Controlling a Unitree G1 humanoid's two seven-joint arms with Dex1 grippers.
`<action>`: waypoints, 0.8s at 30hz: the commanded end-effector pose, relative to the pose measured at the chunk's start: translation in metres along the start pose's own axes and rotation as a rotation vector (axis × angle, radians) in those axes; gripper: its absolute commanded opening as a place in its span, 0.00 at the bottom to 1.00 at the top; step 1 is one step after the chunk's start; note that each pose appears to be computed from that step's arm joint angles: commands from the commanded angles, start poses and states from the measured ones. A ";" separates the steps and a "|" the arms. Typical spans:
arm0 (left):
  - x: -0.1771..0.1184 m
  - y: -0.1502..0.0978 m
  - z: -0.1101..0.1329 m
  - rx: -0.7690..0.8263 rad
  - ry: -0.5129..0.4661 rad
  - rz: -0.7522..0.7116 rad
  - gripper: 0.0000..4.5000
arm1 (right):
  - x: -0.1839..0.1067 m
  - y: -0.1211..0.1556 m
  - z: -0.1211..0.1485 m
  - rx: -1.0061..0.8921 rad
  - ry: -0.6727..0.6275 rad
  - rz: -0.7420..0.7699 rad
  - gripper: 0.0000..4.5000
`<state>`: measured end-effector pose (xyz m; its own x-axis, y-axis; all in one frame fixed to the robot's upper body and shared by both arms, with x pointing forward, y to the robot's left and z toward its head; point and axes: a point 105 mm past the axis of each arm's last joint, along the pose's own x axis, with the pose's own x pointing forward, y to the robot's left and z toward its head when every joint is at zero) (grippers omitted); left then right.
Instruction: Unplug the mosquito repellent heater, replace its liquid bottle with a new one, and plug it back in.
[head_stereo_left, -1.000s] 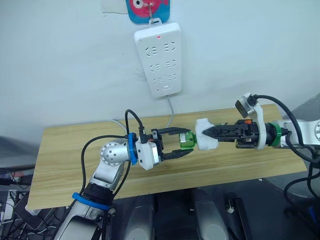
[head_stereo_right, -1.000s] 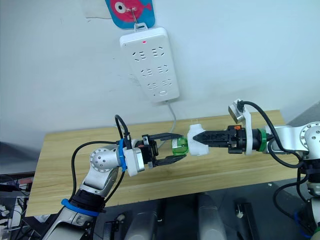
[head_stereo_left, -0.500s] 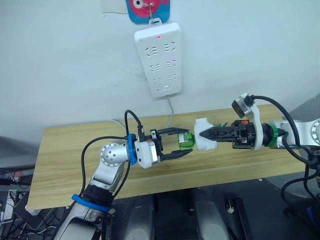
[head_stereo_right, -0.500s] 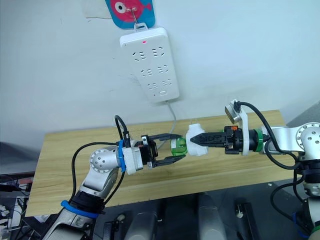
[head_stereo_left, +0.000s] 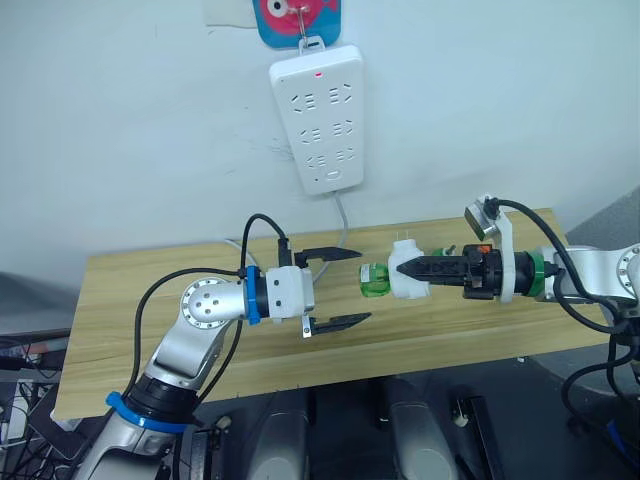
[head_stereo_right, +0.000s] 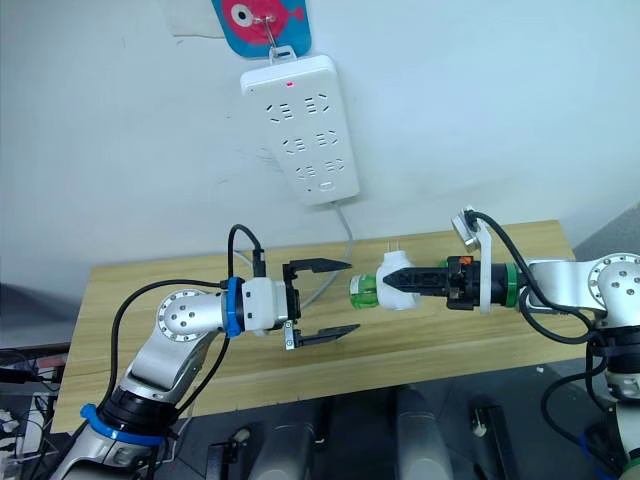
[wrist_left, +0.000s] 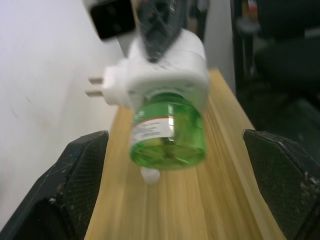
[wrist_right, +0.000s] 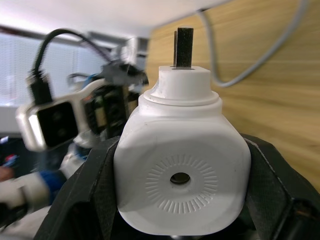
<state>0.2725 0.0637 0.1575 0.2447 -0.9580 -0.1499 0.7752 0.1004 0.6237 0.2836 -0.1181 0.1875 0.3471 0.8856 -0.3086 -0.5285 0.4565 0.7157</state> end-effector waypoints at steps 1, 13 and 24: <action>0.011 -0.003 0.005 0.064 0.059 -0.027 1.00 | 0.007 0.008 0.002 -0.039 -0.027 -0.027 0.66; 0.033 0.016 -0.006 0.117 0.222 0.057 1.00 | 0.021 0.015 -0.003 -0.095 -0.074 -0.100 0.66; 0.036 0.011 -0.018 0.108 0.259 0.012 0.69 | 0.026 0.018 -0.006 -0.091 -0.087 -0.101 0.66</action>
<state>0.3046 0.0389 0.1414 0.4238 -0.8445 -0.3276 0.7211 0.0957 0.6862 0.2841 -0.0901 0.1763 0.4678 0.8037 -0.3679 -0.5175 0.5865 0.6231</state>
